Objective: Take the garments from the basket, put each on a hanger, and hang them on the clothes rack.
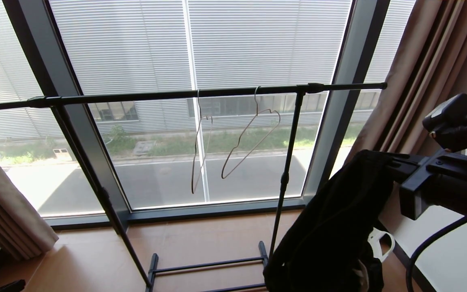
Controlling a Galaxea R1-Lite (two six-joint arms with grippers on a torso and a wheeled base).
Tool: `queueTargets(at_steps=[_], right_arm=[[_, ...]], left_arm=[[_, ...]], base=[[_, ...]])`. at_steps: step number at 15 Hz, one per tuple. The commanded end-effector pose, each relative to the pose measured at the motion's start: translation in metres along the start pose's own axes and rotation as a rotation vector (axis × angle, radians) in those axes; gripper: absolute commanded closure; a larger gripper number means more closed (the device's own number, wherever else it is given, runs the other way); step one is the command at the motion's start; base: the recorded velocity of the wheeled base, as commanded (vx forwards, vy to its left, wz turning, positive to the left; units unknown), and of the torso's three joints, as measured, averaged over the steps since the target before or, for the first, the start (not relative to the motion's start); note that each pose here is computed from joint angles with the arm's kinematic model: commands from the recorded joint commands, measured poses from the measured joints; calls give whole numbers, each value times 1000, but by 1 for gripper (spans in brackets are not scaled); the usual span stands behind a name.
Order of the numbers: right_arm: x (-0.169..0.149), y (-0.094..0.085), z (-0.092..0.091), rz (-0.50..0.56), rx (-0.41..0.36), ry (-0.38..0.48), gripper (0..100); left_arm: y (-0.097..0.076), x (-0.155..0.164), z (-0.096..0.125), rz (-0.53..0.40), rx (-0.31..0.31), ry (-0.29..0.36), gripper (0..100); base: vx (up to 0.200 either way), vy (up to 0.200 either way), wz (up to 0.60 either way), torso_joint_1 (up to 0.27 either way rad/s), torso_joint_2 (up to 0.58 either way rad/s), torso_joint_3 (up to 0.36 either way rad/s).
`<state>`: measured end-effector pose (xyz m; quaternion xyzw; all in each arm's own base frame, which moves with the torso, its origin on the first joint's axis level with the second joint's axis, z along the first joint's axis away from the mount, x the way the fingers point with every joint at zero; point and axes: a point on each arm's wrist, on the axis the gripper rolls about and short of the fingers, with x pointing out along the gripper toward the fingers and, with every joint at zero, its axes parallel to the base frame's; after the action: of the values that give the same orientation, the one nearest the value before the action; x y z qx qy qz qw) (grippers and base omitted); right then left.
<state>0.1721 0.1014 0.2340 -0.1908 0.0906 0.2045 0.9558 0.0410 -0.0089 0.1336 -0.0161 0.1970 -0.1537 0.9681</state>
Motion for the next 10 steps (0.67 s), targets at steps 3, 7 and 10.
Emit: queueTargets(at_steps=[3,7,10], right_arm=[[38,6,19,3,7,17,100],[58,31,42,-37,-12,0,100],[73,39,41,-44,-21,23,100]], left_arm=[[-18,54,47,-217,-103,217,0],[-54,90,65,-354,-178,369,0],[-74,122,77,-368,-197,423,0]], base=[[0,0,0,0,0,0],[0,0,0,0,0,0],[0,0,0,0,0,0]])
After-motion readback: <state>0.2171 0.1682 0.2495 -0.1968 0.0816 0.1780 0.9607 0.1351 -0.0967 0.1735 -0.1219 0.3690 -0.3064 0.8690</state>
